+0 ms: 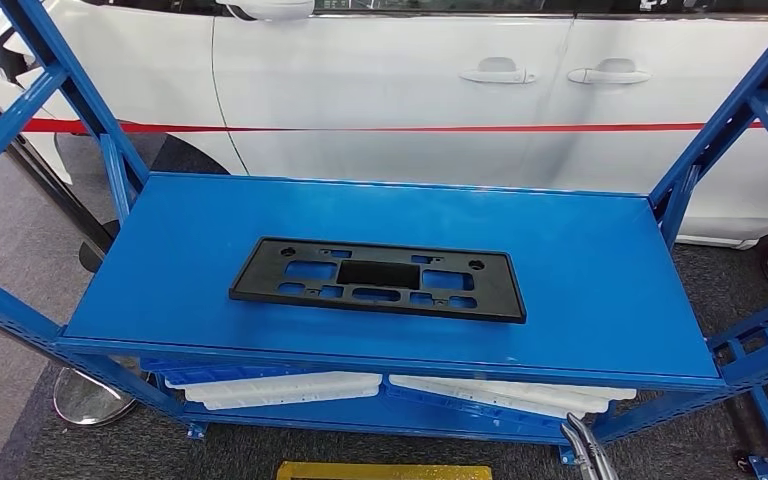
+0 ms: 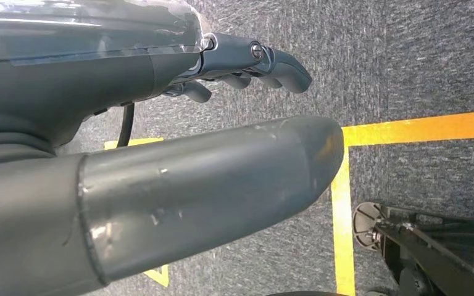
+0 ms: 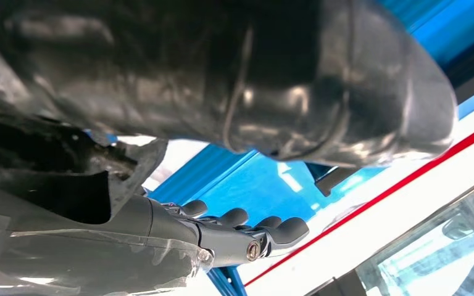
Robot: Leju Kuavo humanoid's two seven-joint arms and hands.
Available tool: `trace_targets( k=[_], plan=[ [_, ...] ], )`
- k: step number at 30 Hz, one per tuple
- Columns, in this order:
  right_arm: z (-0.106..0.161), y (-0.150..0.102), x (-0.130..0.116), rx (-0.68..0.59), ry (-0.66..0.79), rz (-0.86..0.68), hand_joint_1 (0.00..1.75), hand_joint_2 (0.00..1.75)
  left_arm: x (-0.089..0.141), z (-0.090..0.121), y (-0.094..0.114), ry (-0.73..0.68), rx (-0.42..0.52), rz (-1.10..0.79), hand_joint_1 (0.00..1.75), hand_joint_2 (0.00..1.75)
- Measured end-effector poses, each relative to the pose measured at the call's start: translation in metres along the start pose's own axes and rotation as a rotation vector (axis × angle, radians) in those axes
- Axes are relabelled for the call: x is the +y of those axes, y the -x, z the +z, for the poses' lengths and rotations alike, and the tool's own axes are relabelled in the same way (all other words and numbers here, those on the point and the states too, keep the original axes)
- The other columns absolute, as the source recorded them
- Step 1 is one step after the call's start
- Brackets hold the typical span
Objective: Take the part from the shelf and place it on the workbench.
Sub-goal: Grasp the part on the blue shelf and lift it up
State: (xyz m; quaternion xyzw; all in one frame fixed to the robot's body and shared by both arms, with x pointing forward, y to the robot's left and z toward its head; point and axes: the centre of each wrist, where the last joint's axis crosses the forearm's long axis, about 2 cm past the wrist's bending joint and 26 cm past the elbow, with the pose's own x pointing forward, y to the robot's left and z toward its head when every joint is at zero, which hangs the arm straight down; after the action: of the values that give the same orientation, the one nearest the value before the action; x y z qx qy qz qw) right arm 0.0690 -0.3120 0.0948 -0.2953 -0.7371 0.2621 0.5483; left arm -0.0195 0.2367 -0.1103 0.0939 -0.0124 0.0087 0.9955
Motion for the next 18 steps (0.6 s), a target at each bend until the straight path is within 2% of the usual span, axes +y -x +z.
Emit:
trace_targets(
  k=[12,15,18],
  plan=[
    [-0.009,-0.003,0.005,-0.05,0.006,-0.042,0.0,0.0,-0.004,0.001,0.0,0.008,0.024,0.002,0.0,0.0],
    [-0.021,-0.006,0.011,-0.116,-0.008,-0.06,0.0,0.0,-0.004,0.001,0.0,0.017,0.014,-0.013,0.0,0.0],
    [-0.046,-0.012,0.022,-0.215,-0.055,-0.077,0.0,0.0,-0.004,0.001,-0.002,0.024,-0.007,-0.039,0.0,0.0]
  ],
)
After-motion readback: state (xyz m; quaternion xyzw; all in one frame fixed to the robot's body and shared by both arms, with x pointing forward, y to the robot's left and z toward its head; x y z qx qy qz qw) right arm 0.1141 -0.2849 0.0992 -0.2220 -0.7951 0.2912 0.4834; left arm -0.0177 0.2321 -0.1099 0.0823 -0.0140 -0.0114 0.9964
